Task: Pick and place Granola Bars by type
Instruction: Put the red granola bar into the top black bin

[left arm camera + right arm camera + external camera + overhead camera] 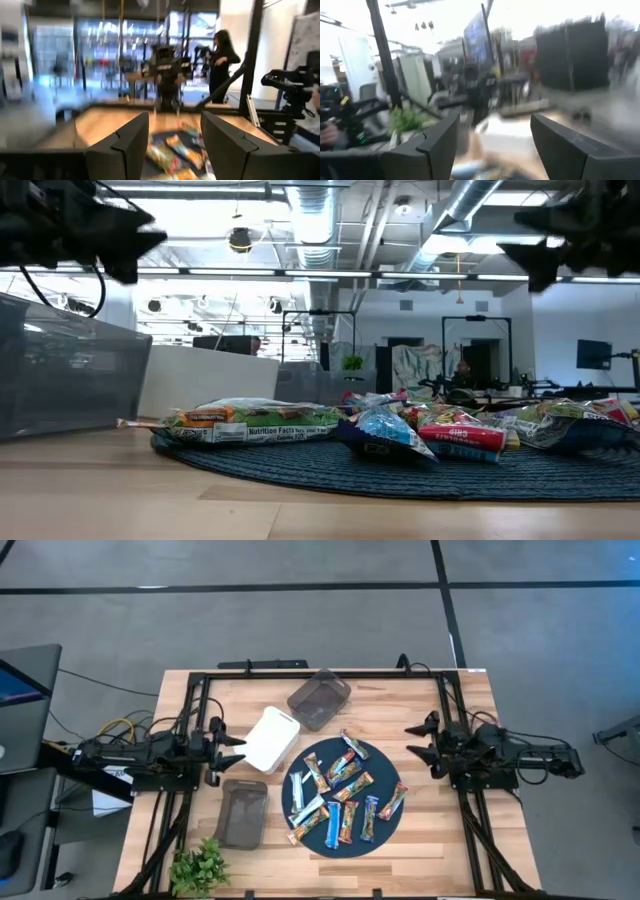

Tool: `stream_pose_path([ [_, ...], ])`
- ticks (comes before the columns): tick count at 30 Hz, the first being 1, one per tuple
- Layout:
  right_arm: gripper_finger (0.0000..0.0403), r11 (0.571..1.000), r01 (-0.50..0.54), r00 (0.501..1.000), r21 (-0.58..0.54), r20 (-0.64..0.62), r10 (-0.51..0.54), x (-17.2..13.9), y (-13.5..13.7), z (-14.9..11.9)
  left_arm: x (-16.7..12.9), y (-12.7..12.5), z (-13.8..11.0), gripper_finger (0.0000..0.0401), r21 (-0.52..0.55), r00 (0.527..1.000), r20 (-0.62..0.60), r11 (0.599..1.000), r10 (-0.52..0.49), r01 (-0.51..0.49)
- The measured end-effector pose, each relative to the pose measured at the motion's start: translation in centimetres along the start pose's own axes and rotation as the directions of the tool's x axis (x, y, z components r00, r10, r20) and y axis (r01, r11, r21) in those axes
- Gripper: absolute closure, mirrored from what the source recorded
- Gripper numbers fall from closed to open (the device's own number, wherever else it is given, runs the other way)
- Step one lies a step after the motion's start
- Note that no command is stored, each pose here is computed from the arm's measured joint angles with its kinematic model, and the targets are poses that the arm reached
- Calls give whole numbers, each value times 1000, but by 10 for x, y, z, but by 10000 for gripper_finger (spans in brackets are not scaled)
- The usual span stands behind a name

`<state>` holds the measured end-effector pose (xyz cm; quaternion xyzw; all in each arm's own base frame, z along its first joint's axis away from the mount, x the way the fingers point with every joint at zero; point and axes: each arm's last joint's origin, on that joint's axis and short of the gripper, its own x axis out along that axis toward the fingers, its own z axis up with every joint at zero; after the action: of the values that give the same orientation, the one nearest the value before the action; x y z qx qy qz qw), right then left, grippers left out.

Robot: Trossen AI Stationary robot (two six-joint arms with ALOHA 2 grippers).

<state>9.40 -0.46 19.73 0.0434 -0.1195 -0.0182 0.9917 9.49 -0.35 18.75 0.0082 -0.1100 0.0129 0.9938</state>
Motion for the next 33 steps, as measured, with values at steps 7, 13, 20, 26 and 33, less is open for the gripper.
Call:
stream_pose_path([
  [7, 163, 990, 21, 999, -139, 36, -16, 15, 1, 37, -2, -3, 21, 227, 226, 968, 221, 972, -116, 64],
  [13, 163, 987, 14, 997, -159, -72, -26, 45, 3, 56, -6, -3, 45, 227, 294, 935, 317, 954, -162, 66],
  [20, 163, 984, 34, 924, -174, -370, -97, 91, -3, 24, 15, -5, 27, 227, 235, 983, 121, 966, -141, 109],
  [26, 163, 962, 40, 805, -269, -562, -190, 124, -9, -10, 44, -16, 10, 227, 193, 980, -7, 961, -201, 199],
  [33, 163, 934, 205, 596, -292, -720, -355, 155, -27, -44, 87, -32, 13, 227, 263, 968, -189, 942, -163, 209],
])
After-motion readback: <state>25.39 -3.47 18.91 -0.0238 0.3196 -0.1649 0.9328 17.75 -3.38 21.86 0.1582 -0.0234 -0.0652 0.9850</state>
